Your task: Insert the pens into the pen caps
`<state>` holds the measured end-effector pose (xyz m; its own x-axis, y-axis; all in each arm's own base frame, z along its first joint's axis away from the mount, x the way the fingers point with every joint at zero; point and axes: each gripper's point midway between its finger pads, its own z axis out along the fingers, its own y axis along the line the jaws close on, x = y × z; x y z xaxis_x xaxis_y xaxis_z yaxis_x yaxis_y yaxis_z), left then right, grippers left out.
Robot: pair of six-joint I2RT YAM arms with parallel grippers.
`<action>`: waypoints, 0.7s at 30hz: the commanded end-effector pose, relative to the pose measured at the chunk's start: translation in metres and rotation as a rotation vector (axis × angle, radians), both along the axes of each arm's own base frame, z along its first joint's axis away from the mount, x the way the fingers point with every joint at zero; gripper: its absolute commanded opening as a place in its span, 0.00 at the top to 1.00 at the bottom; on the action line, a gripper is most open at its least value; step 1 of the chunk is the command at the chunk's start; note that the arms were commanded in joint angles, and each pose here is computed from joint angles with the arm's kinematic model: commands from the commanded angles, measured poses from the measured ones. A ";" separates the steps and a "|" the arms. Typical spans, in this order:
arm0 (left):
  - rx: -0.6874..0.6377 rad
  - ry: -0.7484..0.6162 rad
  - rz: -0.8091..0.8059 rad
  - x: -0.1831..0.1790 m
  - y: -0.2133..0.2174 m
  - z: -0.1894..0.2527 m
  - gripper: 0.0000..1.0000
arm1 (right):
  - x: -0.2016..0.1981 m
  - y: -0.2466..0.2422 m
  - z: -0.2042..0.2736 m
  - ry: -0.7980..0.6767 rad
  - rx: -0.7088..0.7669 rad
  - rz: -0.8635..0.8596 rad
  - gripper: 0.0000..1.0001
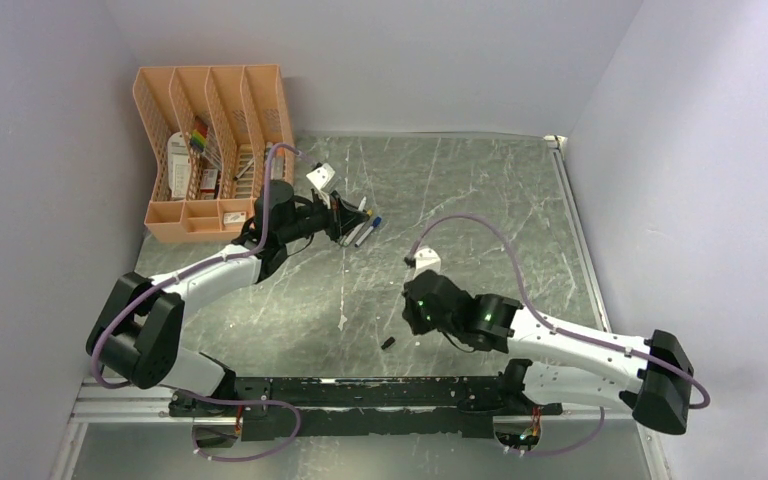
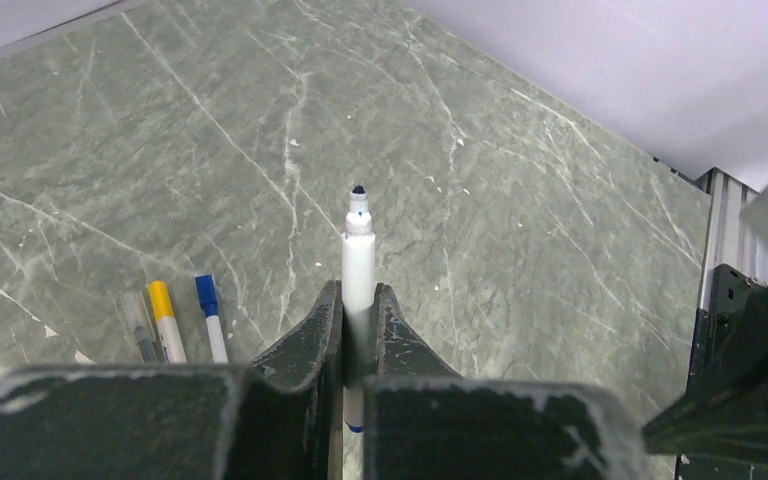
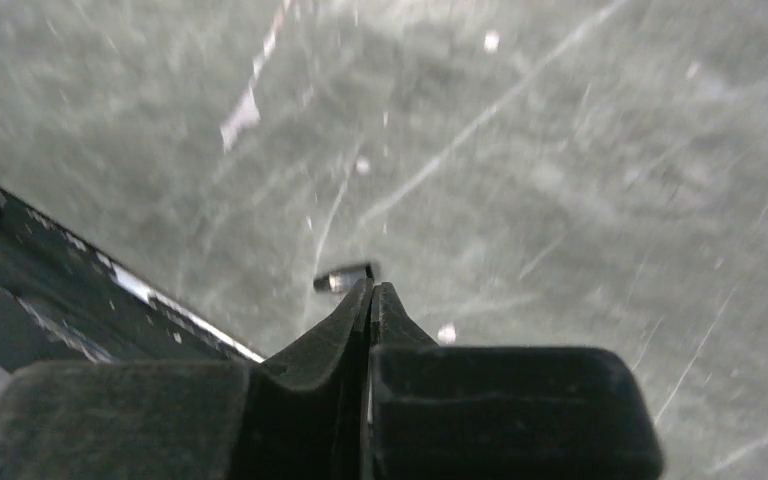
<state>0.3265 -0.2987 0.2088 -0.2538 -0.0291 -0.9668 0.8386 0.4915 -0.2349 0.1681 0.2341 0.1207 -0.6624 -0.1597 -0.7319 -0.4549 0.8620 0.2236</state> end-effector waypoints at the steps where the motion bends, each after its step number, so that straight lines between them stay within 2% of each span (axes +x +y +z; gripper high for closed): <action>1: -0.017 -0.056 0.027 0.007 0.003 0.020 0.93 | -0.035 -0.014 -0.030 0.134 -0.078 -0.041 1.00; 6: -0.027 -0.045 0.016 0.006 0.001 0.020 0.93 | -0.053 -0.015 -0.059 0.212 -0.155 0.011 1.00; 10: -0.035 -0.045 0.014 0.003 0.002 0.021 0.93 | -0.051 -0.012 -0.076 0.225 -0.180 0.004 1.00; 11: -0.034 -0.044 0.017 0.002 0.003 0.021 0.93 | -0.049 -0.005 -0.074 0.221 -0.160 0.003 0.87; 12: -0.035 -0.042 0.022 0.002 0.004 0.022 0.93 | -0.045 0.002 -0.070 0.211 -0.140 0.002 0.69; 14: -0.039 -0.036 0.043 0.001 0.007 0.024 0.93 | -0.039 0.013 -0.062 0.204 -0.107 -0.021 0.49; 18: -0.059 -0.032 0.090 0.004 0.013 0.032 0.93 | -0.031 0.008 -0.062 0.208 -0.105 -0.156 0.39; 21: -0.069 -0.040 0.097 0.002 0.015 0.036 0.93 | -0.033 0.009 -0.064 0.208 -0.129 -0.163 0.38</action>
<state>0.3272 -0.2908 0.2334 -0.2280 -0.0833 -0.9701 0.8159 0.5274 -0.2370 0.1290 0.2363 0.0503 -0.8226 -0.1894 -0.5361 -0.3294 0.9273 0.1778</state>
